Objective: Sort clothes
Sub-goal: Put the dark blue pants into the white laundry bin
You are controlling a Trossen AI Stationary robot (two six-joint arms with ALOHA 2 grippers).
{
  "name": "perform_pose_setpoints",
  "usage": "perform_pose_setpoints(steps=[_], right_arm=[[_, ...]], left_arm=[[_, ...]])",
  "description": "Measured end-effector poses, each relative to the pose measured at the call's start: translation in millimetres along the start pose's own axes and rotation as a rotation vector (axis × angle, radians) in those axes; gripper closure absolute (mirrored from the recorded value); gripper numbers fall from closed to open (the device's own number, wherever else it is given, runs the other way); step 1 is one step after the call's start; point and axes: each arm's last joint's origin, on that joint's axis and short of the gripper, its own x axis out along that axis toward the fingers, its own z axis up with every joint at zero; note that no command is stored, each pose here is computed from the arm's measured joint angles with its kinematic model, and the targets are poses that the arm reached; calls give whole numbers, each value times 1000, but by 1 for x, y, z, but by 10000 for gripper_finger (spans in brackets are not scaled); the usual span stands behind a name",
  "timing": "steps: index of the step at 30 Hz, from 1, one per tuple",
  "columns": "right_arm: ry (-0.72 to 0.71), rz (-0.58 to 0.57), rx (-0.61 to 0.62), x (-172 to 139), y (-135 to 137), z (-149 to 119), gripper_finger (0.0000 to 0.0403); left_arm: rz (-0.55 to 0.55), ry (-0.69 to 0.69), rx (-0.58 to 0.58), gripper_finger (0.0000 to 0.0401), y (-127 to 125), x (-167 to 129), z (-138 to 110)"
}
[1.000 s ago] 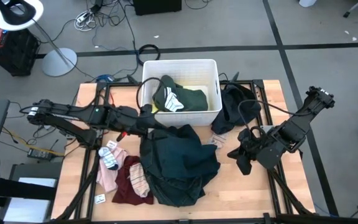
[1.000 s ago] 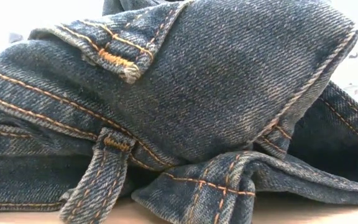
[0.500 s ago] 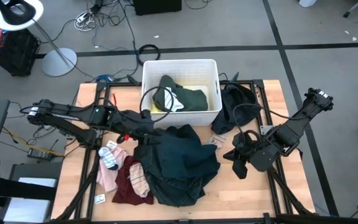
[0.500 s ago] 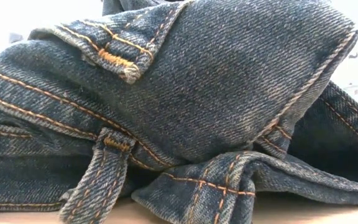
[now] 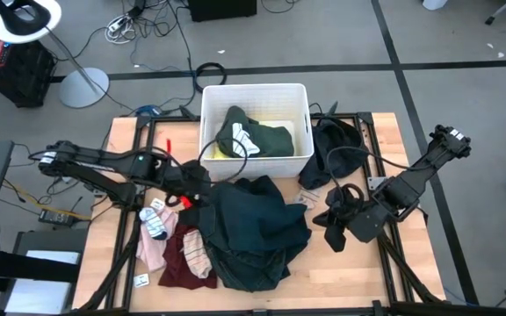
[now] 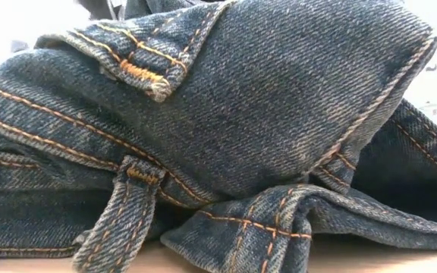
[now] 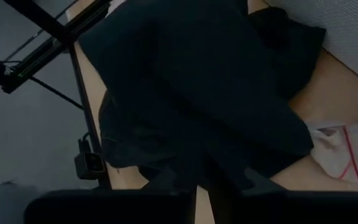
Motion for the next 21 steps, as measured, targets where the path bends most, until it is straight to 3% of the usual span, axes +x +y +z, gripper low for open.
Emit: perform_pose_setpoints(steps=[8, 21], right_arm=[[-18, 3, 26, 3, 0, 5, 364], [-37, 40, 53, 3, 3, 8, 364]], left_arm=[[-15, 54, -68, 241, 16, 29, -23], [11, -13, -103, 240, 36, 66, -40]])
